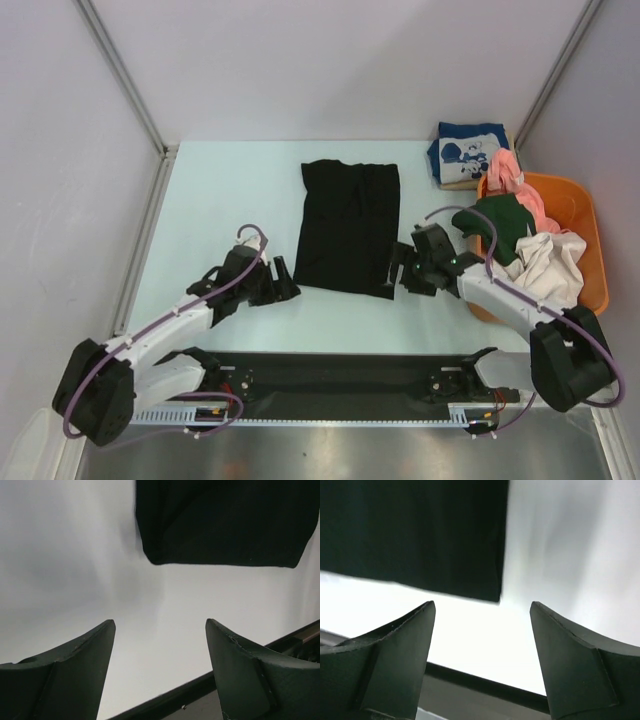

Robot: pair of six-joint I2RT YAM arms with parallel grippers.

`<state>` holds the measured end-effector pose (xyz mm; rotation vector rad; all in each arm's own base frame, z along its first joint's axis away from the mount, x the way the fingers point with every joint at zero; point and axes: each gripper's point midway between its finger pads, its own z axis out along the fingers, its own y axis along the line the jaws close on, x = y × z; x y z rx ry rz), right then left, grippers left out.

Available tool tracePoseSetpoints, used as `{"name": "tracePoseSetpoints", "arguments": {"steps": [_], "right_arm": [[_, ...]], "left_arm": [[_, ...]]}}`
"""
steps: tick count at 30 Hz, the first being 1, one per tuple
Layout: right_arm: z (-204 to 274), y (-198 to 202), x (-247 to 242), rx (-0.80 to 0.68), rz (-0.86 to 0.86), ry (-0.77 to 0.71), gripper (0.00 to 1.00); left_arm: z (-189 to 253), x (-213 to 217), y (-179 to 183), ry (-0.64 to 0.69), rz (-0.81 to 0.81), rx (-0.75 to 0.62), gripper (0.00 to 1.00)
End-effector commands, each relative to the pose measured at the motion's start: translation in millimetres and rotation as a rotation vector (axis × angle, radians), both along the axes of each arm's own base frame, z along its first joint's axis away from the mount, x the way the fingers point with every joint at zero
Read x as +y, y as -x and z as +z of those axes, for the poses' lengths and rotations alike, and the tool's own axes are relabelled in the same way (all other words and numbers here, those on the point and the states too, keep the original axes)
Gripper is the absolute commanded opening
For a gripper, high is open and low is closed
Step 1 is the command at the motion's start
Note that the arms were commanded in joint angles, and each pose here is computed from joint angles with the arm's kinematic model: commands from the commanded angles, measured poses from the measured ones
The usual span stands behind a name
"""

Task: Fold and stack the t-shirts

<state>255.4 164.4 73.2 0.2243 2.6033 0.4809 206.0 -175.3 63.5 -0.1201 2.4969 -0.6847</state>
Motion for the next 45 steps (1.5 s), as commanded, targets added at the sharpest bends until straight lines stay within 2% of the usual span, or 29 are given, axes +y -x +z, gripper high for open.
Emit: {"name": "tracePoseSetpoints", "arguments": {"steps": [1, 5, 10, 14, 19, 20, 22, 23, 25, 26, 29, 33, 36, 37, 38, 40, 42, 43, 45], "right_arm": [[-6, 22, 23, 0.015, 0.01, -0.174, 0.82], [-10, 28, 31, 0.014, 0.017, -0.245, 0.81], [-24, 26, 37, 0.031, 0.026, -0.262, 0.79], [-37, 21, 35, 0.044, 0.011, -0.254, 0.73], [-44, 17, 30, 0.042, -0.005, -0.248, 0.5], [-42, 16, 29, 0.037, -0.004, -0.247, 0.4], [-37, 10, 27, 0.022, -0.006, -0.246, 0.31], [-35, 10, 26, 0.026, -0.005, -0.24, 0.23], [-22, 1, 25, -0.003, -0.001, -0.235, 0.17], [-18, 2, 22, -0.006, 0.004, -0.22, 0.1], [9, -2, 20, -0.054, 0.016, -0.21, 0.0], [44, 4, 13, -0.111, 0.006, -0.218, 0.0], [64, 19, 6, -0.134, -0.007, -0.227, 0.0], [69, 25, 4, -0.141, -0.009, -0.225, 0.0], [65, 39, 2, -0.11, -0.002, -0.209, 0.0], [71, 54, -3, -0.124, -0.022, -0.214, 0.0], [55, 82, -4, -0.064, -0.004, -0.201, 0.0], [56, 93, -5, -0.054, -0.029, -0.224, 0.0], [48, 115, 1, -0.025, 0.003, -0.246, 0.0]], "left_arm": [[20, -22, -30, 0.123, 0.027, -0.101, 0.79], [15, -26, -45, 0.137, 0.05, -0.136, 0.78], [3, -33, -55, 0.152, 0.065, -0.111, 0.77], [-7, -39, -59, 0.167, 0.07, -0.082, 0.7], [-20, -37, -65, 0.138, 0.087, -0.073, 0.5], [-18, -39, -70, 0.137, 0.088, -0.081, 0.4], [-16, -44, -77, 0.133, 0.079, -0.085, 0.25], [-13, -45, -80, 0.133, 0.074, -0.09, 0.13], [-3, -48, -85, 0.138, 0.071, -0.104, 0.01], [3, -48, -87, 0.139, 0.075, -0.113, 0.0], [28, -42, -84, 0.146, 0.091, -0.153, 0.0], [62, -27, -68, 0.158, 0.121, -0.198, 0.0], [87, -14, -51, 0.17, 0.135, -0.227, 0.0], [83, -9, -40, 0.157, 0.14, -0.196, 0.0], [96, -7, -32, 0.181, 0.134, -0.224, 0.0], [82, 0, -11, 0.165, 0.13, -0.175, 0.0], [81, 1, 9, 0.189, 0.113, -0.165, 0.0], [67, 4, 23, 0.179, 0.123, -0.102, 0.0], [67, 1, 48, 0.218, 0.112, -0.06, 0.0]]}}
